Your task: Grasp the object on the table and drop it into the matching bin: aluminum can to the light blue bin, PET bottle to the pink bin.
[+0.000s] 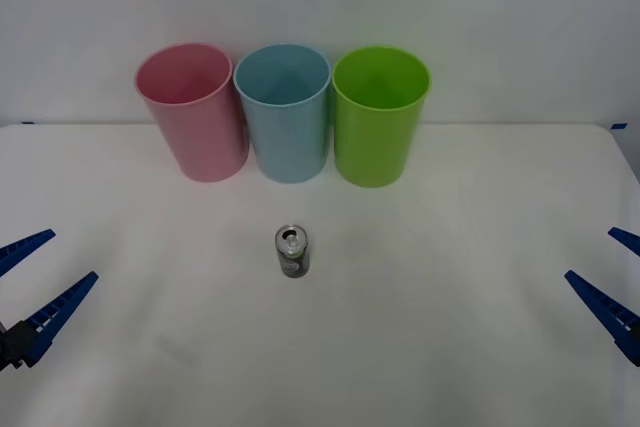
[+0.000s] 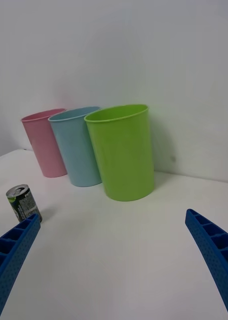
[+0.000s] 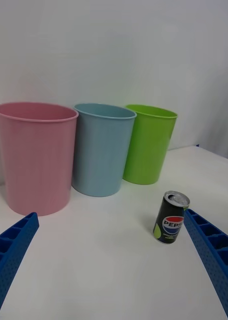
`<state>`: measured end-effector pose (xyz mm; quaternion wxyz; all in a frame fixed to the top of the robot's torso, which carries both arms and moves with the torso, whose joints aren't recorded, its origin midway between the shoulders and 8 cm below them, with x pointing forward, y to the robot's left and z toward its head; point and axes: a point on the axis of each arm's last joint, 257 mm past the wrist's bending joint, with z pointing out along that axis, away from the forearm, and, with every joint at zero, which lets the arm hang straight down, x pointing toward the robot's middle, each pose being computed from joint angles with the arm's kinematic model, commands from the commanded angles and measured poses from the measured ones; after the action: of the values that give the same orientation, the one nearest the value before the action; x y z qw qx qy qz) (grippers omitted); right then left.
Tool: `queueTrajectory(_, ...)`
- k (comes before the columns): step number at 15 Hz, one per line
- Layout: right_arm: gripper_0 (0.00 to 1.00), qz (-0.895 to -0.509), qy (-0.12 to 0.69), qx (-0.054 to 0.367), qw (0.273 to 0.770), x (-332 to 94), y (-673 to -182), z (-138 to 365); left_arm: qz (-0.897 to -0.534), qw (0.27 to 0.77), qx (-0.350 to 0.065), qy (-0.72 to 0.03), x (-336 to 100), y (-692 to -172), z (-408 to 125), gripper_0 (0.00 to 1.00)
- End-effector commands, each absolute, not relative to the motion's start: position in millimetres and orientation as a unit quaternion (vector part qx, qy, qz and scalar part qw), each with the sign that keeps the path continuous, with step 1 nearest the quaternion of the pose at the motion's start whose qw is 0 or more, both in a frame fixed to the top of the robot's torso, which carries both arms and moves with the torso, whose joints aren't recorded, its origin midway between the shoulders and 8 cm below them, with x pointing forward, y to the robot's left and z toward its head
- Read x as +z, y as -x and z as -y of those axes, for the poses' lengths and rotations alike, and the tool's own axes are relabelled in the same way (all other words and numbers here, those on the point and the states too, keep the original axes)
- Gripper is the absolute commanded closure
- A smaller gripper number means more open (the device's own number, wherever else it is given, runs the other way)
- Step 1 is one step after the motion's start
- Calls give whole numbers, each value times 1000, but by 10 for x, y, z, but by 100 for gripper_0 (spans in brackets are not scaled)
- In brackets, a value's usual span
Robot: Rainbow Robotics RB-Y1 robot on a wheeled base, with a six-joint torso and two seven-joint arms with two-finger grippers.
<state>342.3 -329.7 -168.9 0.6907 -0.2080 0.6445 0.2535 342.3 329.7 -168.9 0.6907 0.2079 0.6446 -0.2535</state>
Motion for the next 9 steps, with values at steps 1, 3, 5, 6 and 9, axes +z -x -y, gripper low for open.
queueTrajectory(1, 0, -645, 208, 253, 691, -1689, -3423, 3297, -645, 691, -253, -208, -1689, -3423, -3297, 0)
queueTrajectory(3, 0, -663, 193, 248, 680, -1868, -3392, 3373, -645, 691, -253, -208, -1689, -3423, -3297, 0)
queueTrajectory(5, 0, -665, 193, 244, 679, -1887, -3393, 3390, -645, 691, -253, -208, -1689, -3423, -3297, 0)
queueTrajectory(6, 0, -666, 194, 246, 677, -1903, -3398, 3368, -645, 691, -253, -208, -1689, -3423, -3297, 0)
queueTrajectory(9, 0, -667, 200, 259, 669, -1987, -3416, 3203, -645, 691, -253, -208, -1689, -3423, -3297, 0)
